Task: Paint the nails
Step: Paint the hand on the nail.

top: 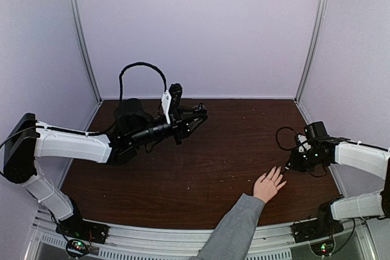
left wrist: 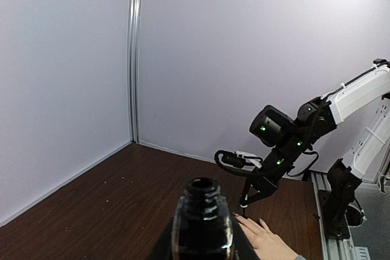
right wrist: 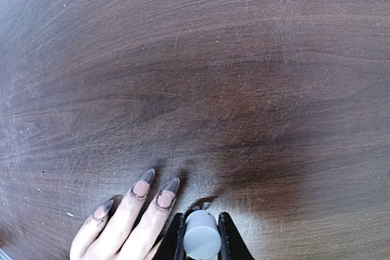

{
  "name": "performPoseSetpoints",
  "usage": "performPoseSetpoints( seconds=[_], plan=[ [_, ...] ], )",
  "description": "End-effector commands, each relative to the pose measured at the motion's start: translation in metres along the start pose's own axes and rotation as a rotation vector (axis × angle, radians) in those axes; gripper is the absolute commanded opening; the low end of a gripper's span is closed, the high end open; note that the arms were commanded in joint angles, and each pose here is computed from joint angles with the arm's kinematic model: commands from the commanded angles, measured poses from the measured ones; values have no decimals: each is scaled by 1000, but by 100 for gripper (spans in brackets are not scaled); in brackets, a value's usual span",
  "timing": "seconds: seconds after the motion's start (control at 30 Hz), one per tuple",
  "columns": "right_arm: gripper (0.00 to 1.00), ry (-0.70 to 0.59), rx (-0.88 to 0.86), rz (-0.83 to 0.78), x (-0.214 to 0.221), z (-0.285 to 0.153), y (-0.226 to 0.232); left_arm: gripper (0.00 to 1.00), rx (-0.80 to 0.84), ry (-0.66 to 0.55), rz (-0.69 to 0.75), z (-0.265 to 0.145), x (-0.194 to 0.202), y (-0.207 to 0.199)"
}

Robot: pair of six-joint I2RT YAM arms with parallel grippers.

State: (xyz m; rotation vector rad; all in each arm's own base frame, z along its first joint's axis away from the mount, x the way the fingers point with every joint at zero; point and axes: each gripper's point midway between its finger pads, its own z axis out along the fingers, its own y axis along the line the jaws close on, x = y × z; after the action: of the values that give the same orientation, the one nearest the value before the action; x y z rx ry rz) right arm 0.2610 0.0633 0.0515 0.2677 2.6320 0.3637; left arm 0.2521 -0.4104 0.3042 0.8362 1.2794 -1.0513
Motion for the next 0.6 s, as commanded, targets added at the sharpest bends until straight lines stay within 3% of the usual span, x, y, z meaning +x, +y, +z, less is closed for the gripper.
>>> performPoseSetpoints(
  seconds=[0.0, 0.57],
  plan=[
    [0, -18, 20, -3, -3, 1, -3, 0, -9, -52, 9, -3, -12, 3],
    [0, -44, 41, -2, -7, -4, -6, 0, -11, -54, 11, -4, -14, 3]
  ],
)
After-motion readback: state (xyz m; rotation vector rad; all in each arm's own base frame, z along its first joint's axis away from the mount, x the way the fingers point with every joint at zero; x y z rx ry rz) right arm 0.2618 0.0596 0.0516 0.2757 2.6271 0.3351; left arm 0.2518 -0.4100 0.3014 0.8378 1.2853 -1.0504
